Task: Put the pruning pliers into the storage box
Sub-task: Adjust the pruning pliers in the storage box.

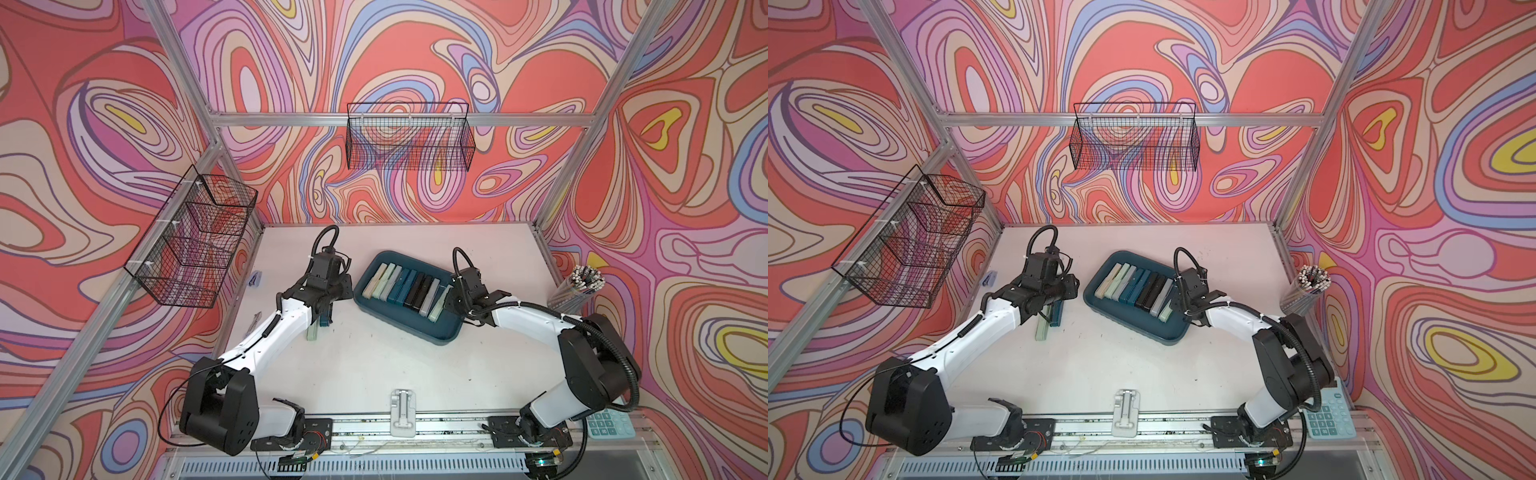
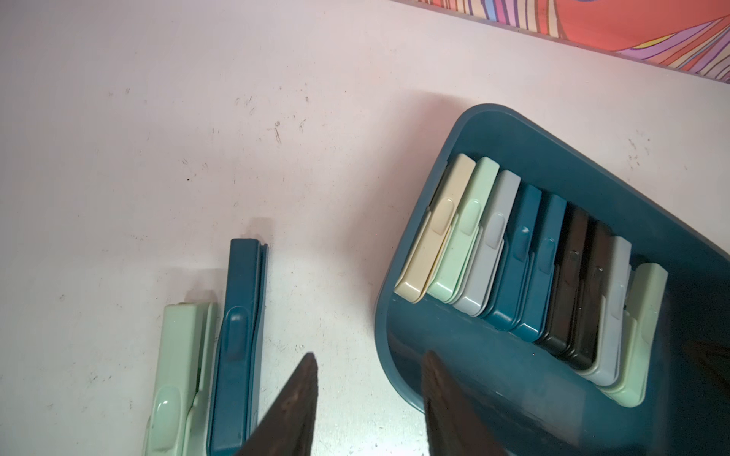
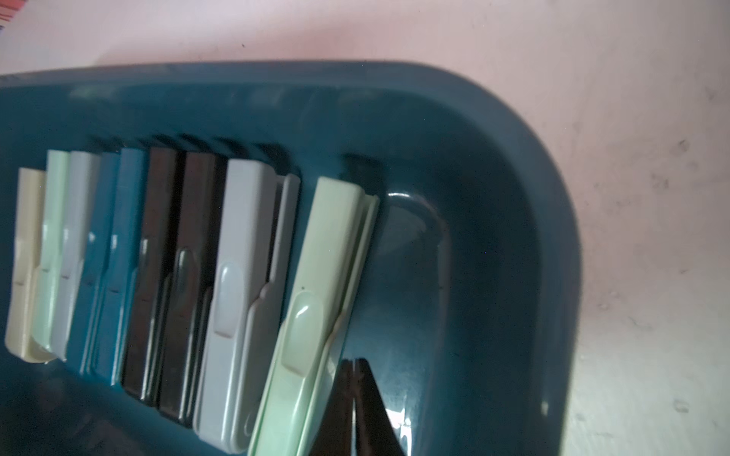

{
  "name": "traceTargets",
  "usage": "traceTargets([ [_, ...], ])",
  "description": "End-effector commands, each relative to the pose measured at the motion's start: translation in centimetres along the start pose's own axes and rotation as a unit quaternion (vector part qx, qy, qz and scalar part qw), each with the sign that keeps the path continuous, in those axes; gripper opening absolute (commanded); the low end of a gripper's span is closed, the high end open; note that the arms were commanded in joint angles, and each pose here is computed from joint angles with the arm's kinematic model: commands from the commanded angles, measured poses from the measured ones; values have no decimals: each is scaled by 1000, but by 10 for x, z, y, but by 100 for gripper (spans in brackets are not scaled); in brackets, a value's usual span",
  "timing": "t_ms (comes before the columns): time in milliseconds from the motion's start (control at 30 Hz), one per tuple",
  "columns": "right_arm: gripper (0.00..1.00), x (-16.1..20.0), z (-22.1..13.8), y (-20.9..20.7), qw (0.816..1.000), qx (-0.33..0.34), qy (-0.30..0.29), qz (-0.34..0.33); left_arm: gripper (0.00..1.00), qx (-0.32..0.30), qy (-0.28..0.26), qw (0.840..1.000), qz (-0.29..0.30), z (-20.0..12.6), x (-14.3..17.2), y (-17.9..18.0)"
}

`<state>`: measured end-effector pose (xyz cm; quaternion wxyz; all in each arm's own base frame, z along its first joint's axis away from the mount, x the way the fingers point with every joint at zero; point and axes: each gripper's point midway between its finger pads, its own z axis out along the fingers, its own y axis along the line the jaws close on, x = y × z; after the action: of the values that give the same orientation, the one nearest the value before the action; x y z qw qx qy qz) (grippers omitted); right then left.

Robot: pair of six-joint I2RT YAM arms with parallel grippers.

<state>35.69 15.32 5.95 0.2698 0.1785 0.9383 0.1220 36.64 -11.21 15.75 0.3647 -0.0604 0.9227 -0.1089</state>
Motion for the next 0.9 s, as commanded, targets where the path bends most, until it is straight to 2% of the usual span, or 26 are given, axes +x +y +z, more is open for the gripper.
traceTargets([
  [0, 1, 8, 10, 0, 1000, 2, 13, 21, 44, 3, -7, 1000, -19, -1, -2, 4],
  [400, 2, 5, 31, 13, 999, -4, 25, 24, 44, -15, 9, 999, -40, 3, 10, 22],
  [867, 13, -4, 29, 28, 999, -35, 15, 17, 45, -40, 33, 997, -58, 16, 34, 43],
])
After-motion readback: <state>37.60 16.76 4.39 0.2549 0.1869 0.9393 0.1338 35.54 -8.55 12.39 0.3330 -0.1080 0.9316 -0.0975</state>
